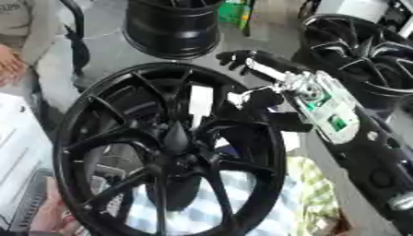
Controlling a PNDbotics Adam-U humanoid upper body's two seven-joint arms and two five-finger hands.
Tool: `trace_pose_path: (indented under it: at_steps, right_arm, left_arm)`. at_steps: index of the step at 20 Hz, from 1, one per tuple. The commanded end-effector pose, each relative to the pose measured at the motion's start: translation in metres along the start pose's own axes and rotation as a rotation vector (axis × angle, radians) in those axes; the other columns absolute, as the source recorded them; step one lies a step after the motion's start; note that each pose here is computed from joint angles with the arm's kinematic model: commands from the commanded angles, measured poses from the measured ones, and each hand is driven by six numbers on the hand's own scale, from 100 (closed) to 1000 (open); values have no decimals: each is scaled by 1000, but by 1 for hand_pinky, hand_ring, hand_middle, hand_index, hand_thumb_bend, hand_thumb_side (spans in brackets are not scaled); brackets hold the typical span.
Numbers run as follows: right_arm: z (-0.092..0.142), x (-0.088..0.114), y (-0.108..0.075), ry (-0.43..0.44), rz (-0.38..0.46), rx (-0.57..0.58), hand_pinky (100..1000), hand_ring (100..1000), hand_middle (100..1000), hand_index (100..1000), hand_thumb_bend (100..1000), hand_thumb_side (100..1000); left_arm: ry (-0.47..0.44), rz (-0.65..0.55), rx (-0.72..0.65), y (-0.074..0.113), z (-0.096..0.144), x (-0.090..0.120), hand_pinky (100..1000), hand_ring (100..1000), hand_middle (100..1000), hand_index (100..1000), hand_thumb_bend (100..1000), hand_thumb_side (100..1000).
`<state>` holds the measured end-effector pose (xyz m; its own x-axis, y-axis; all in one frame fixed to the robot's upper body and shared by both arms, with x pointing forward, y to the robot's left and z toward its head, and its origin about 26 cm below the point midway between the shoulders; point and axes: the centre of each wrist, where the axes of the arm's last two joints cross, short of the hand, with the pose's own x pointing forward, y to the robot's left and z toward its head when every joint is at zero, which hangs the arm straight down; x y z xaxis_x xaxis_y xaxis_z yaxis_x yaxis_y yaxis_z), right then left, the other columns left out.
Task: Pull the pin out of the wheel hub.
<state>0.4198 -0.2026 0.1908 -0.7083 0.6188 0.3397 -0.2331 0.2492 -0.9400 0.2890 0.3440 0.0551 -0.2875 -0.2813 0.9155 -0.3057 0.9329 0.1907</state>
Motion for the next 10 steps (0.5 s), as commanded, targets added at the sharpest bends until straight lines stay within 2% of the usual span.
trace_pose_path:
  at_steps: [1, 5, 10]
  right_arm:
    - [6, 12, -19, -53, 23, -14, 770, 851, 870, 999, 100, 479]
    - [12, 30, -24, -114, 31, 17, 782, 859, 884, 1000, 100, 530]
    - [9, 49, -28, -137, 86, 98, 804, 881, 911, 1000, 100, 531]
  left_arm:
    - [-22, -12, -4, 4, -5, 5, 703, 693, 625, 780, 238, 333]
    - [-16, -11, -3, 4, -4, 3, 704, 694, 625, 780, 236, 334]
    - [-15, -8, -6, 3, -4, 3, 704, 695, 625, 779, 233, 334]
